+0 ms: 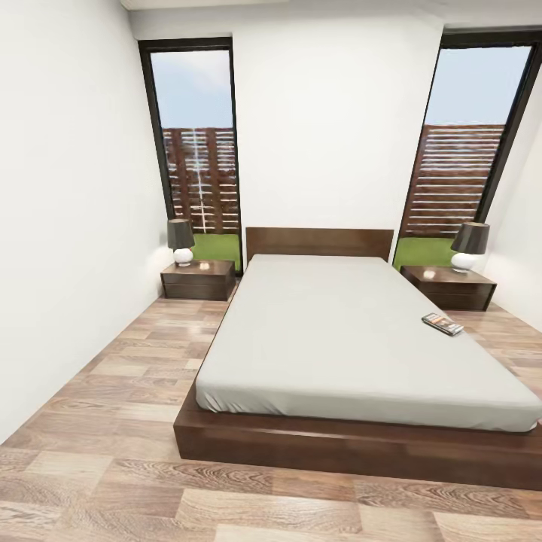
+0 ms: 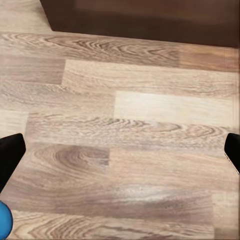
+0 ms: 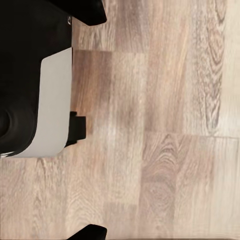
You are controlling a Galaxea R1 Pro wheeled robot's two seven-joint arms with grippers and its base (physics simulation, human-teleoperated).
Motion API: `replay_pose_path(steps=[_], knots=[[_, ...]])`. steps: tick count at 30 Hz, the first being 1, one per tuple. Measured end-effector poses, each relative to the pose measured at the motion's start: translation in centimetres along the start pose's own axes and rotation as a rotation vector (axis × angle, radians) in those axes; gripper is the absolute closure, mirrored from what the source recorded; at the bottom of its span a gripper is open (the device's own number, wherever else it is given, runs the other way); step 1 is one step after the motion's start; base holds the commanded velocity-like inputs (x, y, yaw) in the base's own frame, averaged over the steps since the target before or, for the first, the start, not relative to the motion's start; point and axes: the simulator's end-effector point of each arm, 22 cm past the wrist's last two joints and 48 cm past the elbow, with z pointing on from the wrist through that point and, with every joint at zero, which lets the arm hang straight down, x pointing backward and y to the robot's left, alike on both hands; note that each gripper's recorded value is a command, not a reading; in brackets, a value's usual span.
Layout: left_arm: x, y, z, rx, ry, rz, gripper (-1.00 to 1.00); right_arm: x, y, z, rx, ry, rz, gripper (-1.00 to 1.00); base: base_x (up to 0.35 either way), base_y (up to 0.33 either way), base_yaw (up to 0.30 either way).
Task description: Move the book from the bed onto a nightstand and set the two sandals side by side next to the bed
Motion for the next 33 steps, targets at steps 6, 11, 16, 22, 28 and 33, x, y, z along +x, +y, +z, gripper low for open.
replay_pose_path(steps=[6, 11, 16, 22, 28, 33], knots=[[-1.7, -0.2, 0.0, 0.002, -0.065, -0.004, -1.0, -1.5, 0.1, 0.0, -0.002, -0.044, 0.003, -1.0, 0.0, 0.0, 0.0], [-2.1, -0.2, -0.1, 0.001, -0.091, -0.009, -1.0, -1.6, 0.2, 0.0, -0.004, -0.053, 0.005, -1.0, 0.0, 0.0, 0.0], [-0.3, -0.2, -0.1, 0.001, -0.058, -0.023, -1.0, -1.6, 0.2, 0.0, -0.003, -0.053, 0.005, -1.0, 0.0, 0.0, 0.0], [0.2, -0.1, -0.1, -0.002, -0.048, -0.034, -1.0, -1.6, 0.2, 0.0, -0.004, -0.053, 0.005, -1.0, 0.0, 0.0, 0.004], [0.2, -0.2, -0.2, -0.001, -0.048, -0.035, -1.0, -1.6, 0.2, 0.0, -0.003, -0.054, 0.005, -1.0, 0.0, 0.0, 0.189], [0.3, -0.2, -0.2, -0.001, -0.047, -0.035, -1.0, -1.6, 0.2, 0.0, -0.003, -0.054, 0.005, -1.0, 0.0, 0.0, 0.281]])
